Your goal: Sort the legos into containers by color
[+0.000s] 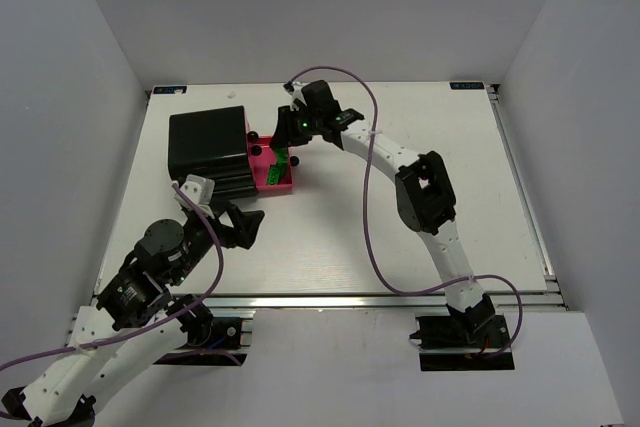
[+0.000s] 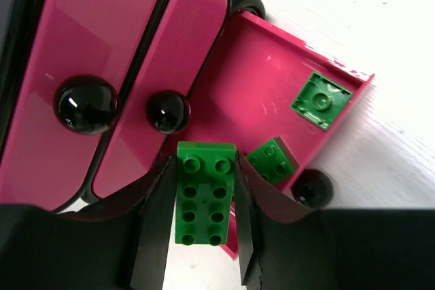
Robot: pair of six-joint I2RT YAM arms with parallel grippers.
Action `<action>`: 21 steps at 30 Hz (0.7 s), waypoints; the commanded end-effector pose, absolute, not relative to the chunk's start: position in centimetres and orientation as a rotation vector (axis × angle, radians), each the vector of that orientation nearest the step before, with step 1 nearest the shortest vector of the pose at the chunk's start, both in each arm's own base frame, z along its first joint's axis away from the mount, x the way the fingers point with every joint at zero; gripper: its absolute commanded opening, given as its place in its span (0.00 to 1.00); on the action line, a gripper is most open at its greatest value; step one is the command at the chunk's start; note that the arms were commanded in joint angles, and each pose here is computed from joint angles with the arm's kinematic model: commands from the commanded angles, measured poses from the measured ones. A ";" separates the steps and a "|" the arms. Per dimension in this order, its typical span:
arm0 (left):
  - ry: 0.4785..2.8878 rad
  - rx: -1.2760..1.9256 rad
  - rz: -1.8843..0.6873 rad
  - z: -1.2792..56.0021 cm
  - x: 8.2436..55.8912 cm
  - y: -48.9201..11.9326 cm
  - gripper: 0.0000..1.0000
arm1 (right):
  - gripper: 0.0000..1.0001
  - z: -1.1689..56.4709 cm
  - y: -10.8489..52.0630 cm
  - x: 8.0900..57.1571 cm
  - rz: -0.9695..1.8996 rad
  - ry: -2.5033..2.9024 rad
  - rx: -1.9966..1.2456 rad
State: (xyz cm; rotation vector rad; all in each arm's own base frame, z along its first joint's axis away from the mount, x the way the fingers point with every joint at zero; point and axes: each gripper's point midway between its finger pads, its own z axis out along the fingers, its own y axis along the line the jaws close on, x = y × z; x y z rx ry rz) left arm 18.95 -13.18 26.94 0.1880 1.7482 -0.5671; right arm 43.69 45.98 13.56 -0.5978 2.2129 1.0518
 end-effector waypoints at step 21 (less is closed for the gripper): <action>1.715 0.149 -0.566 27.7 18.7 -12.3 0.98 | 0.00 18.1 41.9 47.7 0.919 2.046 -0.565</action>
